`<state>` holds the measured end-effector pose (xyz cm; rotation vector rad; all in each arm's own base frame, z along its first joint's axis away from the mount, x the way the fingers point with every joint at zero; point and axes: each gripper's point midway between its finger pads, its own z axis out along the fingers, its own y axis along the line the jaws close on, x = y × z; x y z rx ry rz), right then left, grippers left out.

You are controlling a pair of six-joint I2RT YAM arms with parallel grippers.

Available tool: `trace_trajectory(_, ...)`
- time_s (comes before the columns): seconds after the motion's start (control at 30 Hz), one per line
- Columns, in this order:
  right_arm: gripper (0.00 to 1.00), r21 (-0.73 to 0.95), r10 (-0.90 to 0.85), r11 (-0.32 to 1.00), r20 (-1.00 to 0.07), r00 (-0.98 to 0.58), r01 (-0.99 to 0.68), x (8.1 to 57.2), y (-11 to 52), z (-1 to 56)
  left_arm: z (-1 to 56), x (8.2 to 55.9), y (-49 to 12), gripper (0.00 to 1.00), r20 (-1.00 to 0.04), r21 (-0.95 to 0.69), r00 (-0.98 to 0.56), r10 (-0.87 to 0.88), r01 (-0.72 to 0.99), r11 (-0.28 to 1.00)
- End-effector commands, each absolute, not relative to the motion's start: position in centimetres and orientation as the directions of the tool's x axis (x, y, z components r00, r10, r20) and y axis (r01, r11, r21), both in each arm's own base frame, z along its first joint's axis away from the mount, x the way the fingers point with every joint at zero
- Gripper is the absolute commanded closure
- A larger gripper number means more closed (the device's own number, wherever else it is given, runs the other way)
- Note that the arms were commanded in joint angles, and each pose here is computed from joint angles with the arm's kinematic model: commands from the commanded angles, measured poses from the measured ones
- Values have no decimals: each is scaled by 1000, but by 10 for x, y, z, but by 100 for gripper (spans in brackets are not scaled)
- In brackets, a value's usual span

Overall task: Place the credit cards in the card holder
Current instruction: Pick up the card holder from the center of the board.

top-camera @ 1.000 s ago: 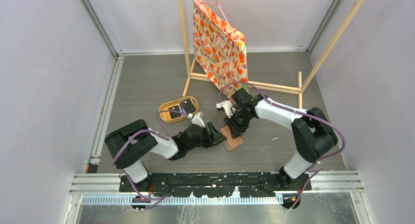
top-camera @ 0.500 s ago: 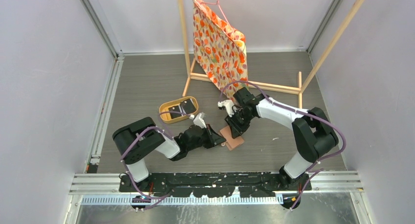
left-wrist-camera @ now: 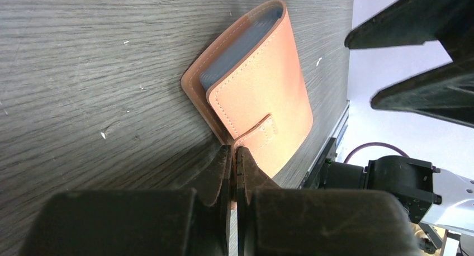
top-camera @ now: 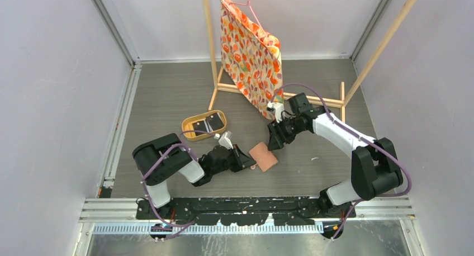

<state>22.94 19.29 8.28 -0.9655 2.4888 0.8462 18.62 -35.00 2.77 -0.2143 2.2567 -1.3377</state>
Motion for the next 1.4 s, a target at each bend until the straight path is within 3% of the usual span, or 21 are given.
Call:
trace_trajectory(0.0,39,518,-402,566,-506,-763,-642,226,201,93,-4,175,-336,100,-331,-810,-883,-333,85,580)
trace_trajectory(0.5,27,621,-376,610,-321,-869,-493,220,198,69,-5,174,-338,100,-320,-817,-888,-329,82,571)
trace_trajectory(0.87,29,629,-420,649,-174,-891,-429,216,206,42,-6,174,-339,100,-311,-826,-888,-337,78,558)
trace_trajectory(1.03,52,656,-420,638,-142,-897,-402,214,210,40,-2,175,-337,99,-313,-833,-883,-349,78,547)
trace_trajectory(1.17,76,679,-422,617,-142,-895,-398,212,213,43,7,177,-333,96,-323,-842,-872,-368,88,532)
trace_trajectory(1.27,92,696,-424,593,-156,-892,-404,212,216,49,18,178,-326,88,-337,-848,-859,-385,100,520)
trace_trajectory(1.37,97,719,-422,562,-178,-889,-410,210,220,57,29,177,-315,71,-365,-846,-840,-402,118,521)
